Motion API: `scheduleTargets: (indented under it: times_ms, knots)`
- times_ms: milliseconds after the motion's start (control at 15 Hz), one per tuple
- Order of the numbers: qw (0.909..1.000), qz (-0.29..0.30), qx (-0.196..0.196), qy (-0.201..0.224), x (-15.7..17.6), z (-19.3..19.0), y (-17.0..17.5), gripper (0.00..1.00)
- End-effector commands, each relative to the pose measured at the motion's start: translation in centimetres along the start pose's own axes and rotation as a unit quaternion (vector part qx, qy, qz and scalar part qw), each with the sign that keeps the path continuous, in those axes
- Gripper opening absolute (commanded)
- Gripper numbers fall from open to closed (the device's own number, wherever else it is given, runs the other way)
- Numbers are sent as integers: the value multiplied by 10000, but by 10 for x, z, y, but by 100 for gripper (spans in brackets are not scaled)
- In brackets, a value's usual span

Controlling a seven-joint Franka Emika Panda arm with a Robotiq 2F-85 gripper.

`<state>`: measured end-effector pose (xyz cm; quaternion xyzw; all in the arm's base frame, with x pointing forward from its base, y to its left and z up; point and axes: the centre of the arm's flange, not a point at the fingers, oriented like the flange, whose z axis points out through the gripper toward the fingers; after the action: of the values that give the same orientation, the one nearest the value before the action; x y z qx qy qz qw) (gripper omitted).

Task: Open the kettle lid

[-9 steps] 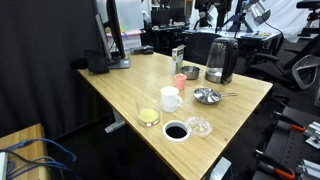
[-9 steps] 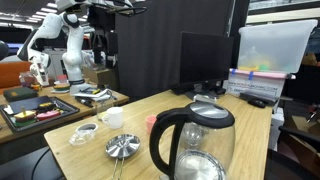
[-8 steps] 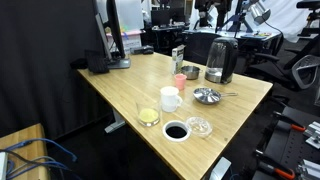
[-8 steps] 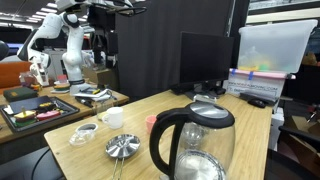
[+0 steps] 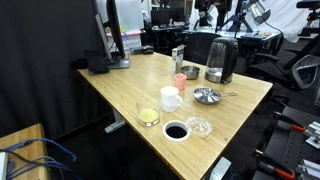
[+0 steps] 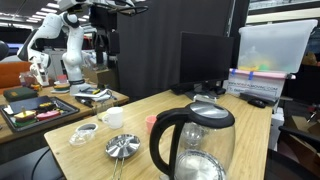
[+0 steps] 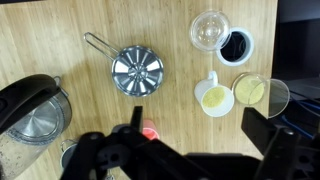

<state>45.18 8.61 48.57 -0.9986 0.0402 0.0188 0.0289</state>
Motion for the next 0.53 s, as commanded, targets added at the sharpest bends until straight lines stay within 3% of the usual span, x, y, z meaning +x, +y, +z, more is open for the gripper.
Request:
scheduleTargets:
  times_ms: [0, 200, 467]
  knots:
    - [9975, 639, -96, 300, 13, 2, 21, 100]
    - [9884, 1463, -118, 386, 17, 8, 52, 100]
    - [9695, 2415, -264, 318, 1, 17, 85, 100]
